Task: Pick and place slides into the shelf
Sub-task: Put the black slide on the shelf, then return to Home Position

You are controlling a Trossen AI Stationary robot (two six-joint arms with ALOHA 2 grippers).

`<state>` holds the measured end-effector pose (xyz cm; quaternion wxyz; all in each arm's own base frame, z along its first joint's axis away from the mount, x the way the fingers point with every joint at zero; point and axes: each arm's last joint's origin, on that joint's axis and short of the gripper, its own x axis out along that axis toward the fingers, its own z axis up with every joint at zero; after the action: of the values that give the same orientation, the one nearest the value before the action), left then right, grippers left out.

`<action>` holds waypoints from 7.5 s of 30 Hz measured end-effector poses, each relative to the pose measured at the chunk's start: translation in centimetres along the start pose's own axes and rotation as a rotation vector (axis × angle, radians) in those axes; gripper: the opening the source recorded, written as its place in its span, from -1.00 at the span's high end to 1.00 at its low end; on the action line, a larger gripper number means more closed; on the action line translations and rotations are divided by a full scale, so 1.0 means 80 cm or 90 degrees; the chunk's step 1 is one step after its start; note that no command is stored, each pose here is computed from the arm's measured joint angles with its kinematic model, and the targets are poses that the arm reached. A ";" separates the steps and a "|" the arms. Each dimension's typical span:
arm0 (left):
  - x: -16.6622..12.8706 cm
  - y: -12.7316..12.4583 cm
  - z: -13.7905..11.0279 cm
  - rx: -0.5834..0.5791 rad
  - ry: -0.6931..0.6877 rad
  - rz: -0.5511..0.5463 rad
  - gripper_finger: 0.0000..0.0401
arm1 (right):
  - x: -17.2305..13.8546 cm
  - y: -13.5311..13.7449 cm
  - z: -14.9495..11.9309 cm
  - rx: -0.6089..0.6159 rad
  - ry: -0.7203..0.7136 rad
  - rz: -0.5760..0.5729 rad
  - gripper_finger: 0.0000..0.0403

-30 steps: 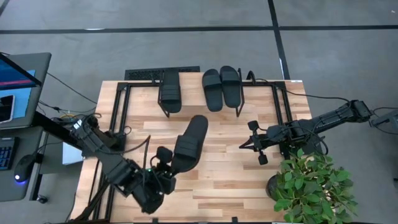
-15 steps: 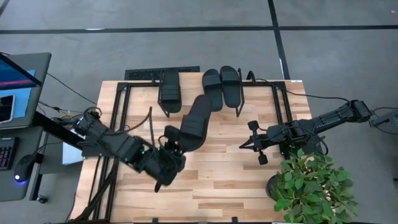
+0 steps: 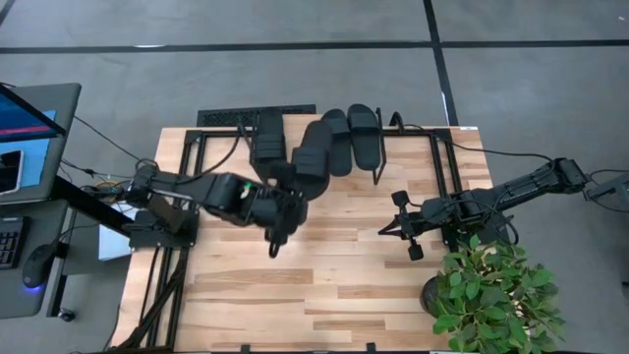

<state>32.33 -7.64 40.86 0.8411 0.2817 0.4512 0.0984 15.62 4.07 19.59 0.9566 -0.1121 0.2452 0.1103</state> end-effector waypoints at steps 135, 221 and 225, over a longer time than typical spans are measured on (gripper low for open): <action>0.178 0.086 -0.100 -0.203 0.150 -0.138 0.40 | 0.000 0.000 0.000 -0.046 -0.002 -0.001 1.00; 0.076 -0.131 -0.388 -0.411 -0.643 -0.144 0.42 | -0.083 -0.021 -0.053 0.167 -0.278 -0.123 1.00; 0.077 -0.131 -0.388 -0.403 -0.643 -0.140 0.42 | -0.081 -0.020 -0.058 0.168 -0.251 -0.120 1.00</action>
<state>9.61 -1.71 17.18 0.9994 -0.0188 -0.0289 -0.0053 8.48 0.29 19.10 0.9984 0.0153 0.0547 0.0074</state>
